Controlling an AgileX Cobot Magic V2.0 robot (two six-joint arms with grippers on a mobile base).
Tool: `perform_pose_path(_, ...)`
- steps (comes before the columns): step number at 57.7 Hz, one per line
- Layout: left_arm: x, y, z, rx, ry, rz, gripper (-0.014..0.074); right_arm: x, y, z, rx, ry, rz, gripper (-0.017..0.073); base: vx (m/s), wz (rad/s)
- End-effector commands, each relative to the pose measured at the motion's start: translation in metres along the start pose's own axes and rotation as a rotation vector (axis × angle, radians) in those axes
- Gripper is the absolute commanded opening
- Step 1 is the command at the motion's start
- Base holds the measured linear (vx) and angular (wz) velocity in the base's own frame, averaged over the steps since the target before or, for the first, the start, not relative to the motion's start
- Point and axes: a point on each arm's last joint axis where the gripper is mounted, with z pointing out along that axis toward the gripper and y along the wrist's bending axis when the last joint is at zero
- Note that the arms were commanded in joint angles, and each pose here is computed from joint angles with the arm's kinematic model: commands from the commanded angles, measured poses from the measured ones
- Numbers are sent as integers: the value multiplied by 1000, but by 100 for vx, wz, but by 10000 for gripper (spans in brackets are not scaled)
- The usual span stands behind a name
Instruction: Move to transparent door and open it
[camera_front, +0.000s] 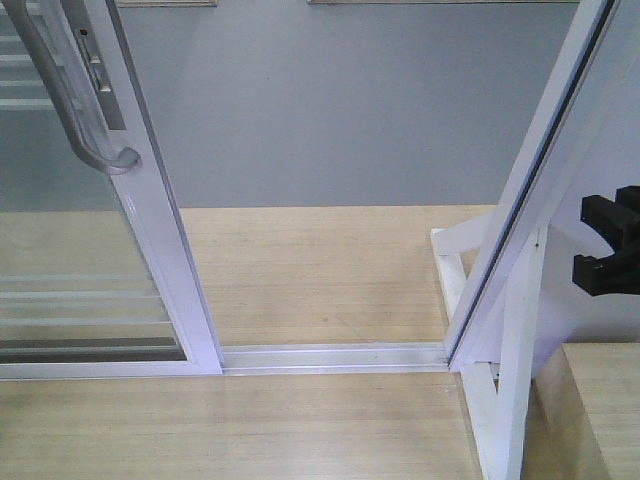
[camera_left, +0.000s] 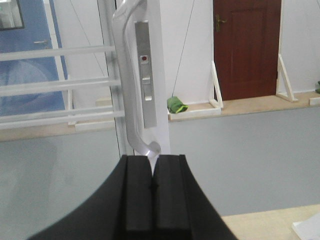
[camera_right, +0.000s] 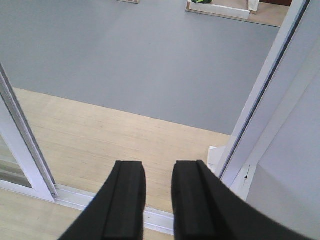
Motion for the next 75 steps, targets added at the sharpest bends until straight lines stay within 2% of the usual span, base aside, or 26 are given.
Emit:
perform_pose_path(1,4,-1,0,5,-51,-13,-7,-17,-3,-5,21,-106,-5,246,0,0)
perform_pose_path(39,4,-1,0,5,-51,-13,-6,-17,-3,-6,24,-108,-15,245,0,0)
perform_pose_path(42,4,-1,0,5,-51,-13,-6,-18,-6,-13,54,-137,-54,228,0,0)
perform_pose_path(49,4,-1,0,5,-51,-13,-6,-20,-13,-40,124,-228,-31,121,0,0)
perform_pose_path(55,4,-1,0,5,-51,-13,-6,-17,-22,-61,234,-292,-21,-15,0,0)
perform_pose_path(62,4,-1,0,5,-51,-13,-6,11,-23,-66,313,-343,-14,-11,0,0)
perform_pose_path(75,4,-1,0,5,-51,-12,-6,92,-10,-58,319,-459,60,-10,0,0)
